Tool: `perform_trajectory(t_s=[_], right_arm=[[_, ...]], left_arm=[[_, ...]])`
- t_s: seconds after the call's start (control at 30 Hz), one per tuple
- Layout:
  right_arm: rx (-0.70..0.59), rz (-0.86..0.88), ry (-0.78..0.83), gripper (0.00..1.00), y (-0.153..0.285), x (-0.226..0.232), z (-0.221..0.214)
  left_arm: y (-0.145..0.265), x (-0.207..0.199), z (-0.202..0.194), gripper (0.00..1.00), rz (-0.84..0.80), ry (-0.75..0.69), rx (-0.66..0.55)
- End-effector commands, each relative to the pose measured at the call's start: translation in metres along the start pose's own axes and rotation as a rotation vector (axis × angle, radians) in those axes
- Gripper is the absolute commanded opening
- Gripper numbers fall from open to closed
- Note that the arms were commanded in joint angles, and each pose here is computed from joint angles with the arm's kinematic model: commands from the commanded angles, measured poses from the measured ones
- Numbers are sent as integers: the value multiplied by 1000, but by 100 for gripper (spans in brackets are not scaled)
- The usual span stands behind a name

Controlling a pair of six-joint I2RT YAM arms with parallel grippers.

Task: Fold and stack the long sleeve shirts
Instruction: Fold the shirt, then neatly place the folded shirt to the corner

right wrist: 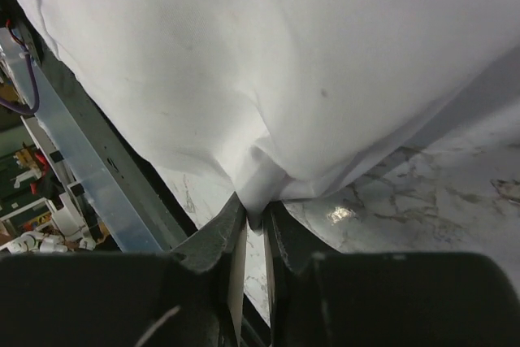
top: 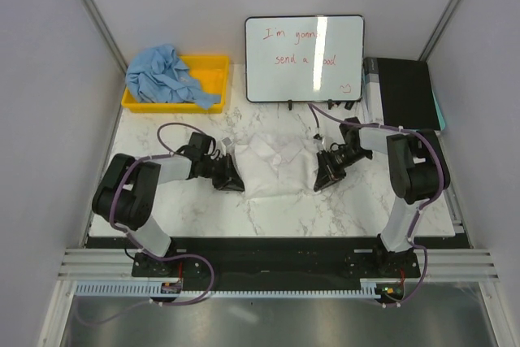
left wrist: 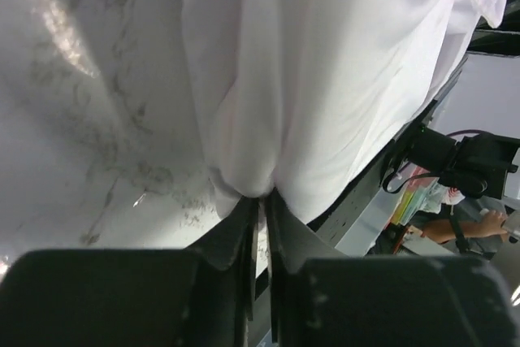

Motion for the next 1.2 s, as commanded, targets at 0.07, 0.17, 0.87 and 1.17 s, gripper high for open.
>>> perform_trajectory(t_s=[0.07,0.17,0.87,1.17], right_arm=[[23,26,13,17,-12,7,1],[46,17,33,15,-8,9,-3],[16,-46,213,69,80,31,6],[-163,-85,258,59,73,15,86]], left_arm=[[-18,-27,22,2,-136,-17,9],[-3,-45,32,2,-242,-82,-59],[82,-31,44,81,-79,-398,-156],[60,-36,103,72,-16,-390,-159]])
Point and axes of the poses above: each gripper's point midway between its finger pads, its own y axis back along the fingers, its own x axis along the line the jaws close on, z = x × y, the point moved 6 cm from there along y, back along the fingers, and after that the axes turned 1 degree about -y, right-handed, at the moved point
